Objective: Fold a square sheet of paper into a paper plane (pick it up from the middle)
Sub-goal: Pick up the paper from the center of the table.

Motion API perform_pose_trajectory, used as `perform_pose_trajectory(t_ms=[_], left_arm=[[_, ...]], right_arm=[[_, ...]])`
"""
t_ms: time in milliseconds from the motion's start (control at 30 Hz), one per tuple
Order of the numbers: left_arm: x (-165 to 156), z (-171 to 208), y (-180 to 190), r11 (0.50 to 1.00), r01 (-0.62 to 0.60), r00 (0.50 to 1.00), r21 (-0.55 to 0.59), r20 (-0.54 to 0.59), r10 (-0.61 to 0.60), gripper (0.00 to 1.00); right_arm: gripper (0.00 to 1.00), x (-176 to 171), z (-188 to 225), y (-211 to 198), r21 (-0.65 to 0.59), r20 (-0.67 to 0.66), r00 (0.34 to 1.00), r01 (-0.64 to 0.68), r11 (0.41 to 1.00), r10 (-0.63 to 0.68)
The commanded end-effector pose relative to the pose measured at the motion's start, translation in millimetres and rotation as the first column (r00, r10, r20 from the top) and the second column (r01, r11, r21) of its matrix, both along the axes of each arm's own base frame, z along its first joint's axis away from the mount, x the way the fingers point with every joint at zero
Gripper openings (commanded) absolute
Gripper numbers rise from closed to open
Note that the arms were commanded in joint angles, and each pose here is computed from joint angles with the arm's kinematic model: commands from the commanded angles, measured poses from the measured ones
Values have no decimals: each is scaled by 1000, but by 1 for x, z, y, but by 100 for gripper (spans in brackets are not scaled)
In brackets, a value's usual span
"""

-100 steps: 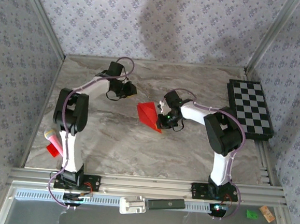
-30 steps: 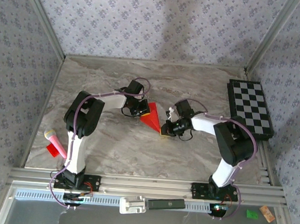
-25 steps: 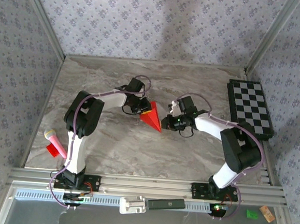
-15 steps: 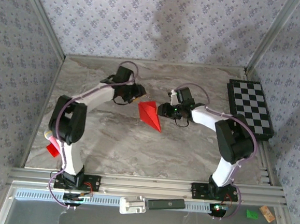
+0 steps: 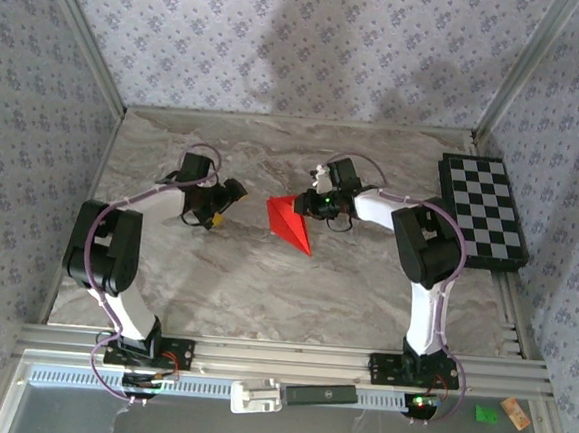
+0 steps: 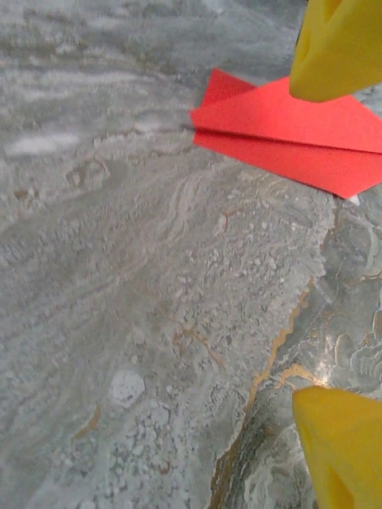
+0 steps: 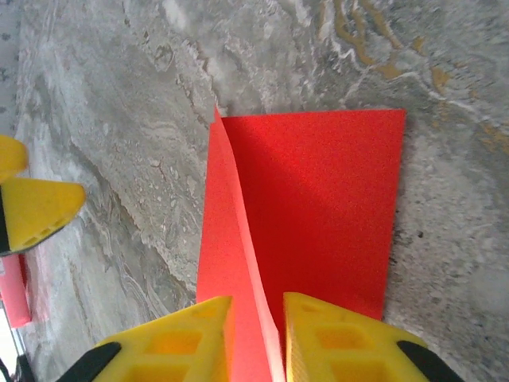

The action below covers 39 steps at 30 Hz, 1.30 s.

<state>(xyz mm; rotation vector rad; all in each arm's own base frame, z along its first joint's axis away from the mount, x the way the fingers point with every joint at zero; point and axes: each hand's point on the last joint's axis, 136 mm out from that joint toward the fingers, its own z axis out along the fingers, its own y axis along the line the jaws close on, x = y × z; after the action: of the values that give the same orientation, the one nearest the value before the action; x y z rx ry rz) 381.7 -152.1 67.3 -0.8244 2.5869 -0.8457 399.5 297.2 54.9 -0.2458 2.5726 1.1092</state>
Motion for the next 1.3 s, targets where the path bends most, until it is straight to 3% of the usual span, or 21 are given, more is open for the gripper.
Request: perform_pose_trajectory(t_ms=[0,333,500,700,967,1100,1267], left_arm=[[9,33,-7,998,40,989,-56,141,-32,96],[4,51,-16,987,110,964,-120,256,-76,100],[3,58,-21,981,141,952,-136,292,-97,100],[-2,69,-42,950,232,922,-209,358,-146,100],[-28,112,-105,838,487,791,-246,530,-305,100],[-28,122,-119,826,506,775,-249,551,-308,98],[-24,135,-129,818,506,759,-273,591,-272,87]], right_arm=[[20,0,1,4,24,-12,999,-36,999,37],[19,-2,-7,3,1,-21,998,-53,999,53],[8,-2,0,3,10,-1,999,-53,999,53],[5,8,55,8,150,79,997,-25,988,13],[4,2,128,13,328,74,997,-16,944,-9],[4,-1,153,16,410,76,997,-14,912,-19],[4,-6,166,18,495,47,999,-5,869,-21]])
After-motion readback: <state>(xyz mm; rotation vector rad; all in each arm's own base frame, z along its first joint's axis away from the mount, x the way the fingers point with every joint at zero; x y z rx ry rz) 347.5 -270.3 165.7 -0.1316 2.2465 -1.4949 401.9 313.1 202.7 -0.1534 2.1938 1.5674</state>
